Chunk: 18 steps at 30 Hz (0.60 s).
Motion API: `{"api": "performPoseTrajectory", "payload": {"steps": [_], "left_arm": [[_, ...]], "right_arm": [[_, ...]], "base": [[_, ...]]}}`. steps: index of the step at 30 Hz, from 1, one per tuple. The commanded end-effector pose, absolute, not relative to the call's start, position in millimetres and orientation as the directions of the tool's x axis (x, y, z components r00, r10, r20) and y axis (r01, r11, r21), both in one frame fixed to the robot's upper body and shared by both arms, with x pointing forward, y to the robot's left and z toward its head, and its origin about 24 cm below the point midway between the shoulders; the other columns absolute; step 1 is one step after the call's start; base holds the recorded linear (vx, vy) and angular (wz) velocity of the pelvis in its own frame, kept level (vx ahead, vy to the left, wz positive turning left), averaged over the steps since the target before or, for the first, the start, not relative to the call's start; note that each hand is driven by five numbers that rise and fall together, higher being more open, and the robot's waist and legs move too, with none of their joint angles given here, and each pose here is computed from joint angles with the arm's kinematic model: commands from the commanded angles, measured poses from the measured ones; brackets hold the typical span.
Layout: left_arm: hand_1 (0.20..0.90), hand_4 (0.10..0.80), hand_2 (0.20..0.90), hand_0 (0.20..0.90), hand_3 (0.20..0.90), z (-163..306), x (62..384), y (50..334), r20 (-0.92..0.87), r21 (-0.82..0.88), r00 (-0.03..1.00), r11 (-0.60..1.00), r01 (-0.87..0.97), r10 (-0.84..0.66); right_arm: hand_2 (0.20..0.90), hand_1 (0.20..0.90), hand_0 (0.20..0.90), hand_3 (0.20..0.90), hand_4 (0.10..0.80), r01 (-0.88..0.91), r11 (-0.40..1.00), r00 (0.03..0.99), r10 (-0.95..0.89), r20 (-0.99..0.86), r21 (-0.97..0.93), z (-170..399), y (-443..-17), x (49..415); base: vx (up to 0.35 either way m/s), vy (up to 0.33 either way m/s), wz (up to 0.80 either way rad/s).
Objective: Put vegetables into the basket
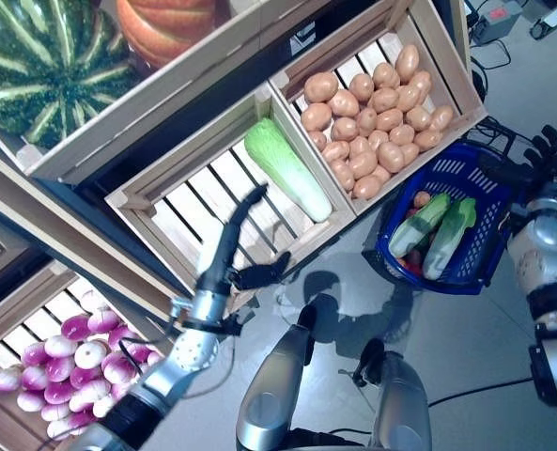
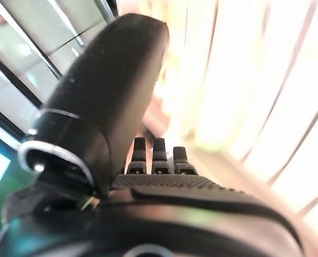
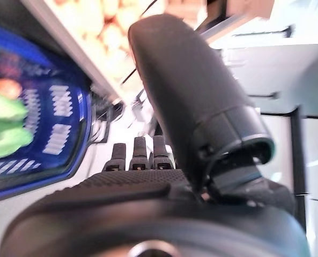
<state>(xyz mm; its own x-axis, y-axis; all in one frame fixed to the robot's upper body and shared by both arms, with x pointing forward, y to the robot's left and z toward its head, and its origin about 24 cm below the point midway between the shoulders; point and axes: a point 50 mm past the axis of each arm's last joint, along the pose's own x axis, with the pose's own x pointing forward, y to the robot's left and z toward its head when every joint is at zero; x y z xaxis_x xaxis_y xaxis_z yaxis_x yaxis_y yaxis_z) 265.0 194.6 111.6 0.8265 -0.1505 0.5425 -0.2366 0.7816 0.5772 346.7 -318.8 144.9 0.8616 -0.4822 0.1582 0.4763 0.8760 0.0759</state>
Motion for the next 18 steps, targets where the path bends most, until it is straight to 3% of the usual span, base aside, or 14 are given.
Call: {"api": "performPoseTrajectory", "payload": {"steps": [1, 6, 9, 18], "left_arm": [[0.9, 0.8, 0.9, 0.9, 0.9, 157, 271, 206, 0.727, 0.583, 0.67, 0.651, -0.487, -0.15], [0.9, 0.8, 0.9, 0.9, 0.9, 166, 288, 242, 0.706, 0.687, 0.695, 0.369, -0.626, -0.135], [0.9, 0.8, 0.9, 0.9, 0.9, 167, 297, 256, 0.668, 0.737, 0.734, 0.242, -0.631, -0.12], [0.9, 0.8, 0.9, 0.9, 0.9, 157, 330, 272, 0.464, 0.883, 0.88, -0.029, -0.469, -0.102]], "right_arm": [[0.9, 0.9, 0.9, 0.9, 0.8, 0.376, 0.922, 0.888, -0.388, 0.247, 0.097, 136, -306, 336], [0.9, 0.9, 0.9, 0.9, 0.8, 0.244, 0.969, 0.963, -0.247, 0.105, 0.048, 73, -275, 309], [0.9, 0.9, 0.9, 0.9, 0.8, 0.203, 0.978, 0.976, -0.206, 0.068, 0.056, 63, -270, 303], [0.9, 0.9, 0.9, 0.9, 0.8, 0.158, 0.987, 0.985, -0.16, 0.057, 0.037, 75, -266, 317]], "base": [[0.016, 0.067, -0.11], [0.021, 0.082, -0.16], [0.001, 0.095, -0.25], [-0.037, 0.078, -0.19]]}}
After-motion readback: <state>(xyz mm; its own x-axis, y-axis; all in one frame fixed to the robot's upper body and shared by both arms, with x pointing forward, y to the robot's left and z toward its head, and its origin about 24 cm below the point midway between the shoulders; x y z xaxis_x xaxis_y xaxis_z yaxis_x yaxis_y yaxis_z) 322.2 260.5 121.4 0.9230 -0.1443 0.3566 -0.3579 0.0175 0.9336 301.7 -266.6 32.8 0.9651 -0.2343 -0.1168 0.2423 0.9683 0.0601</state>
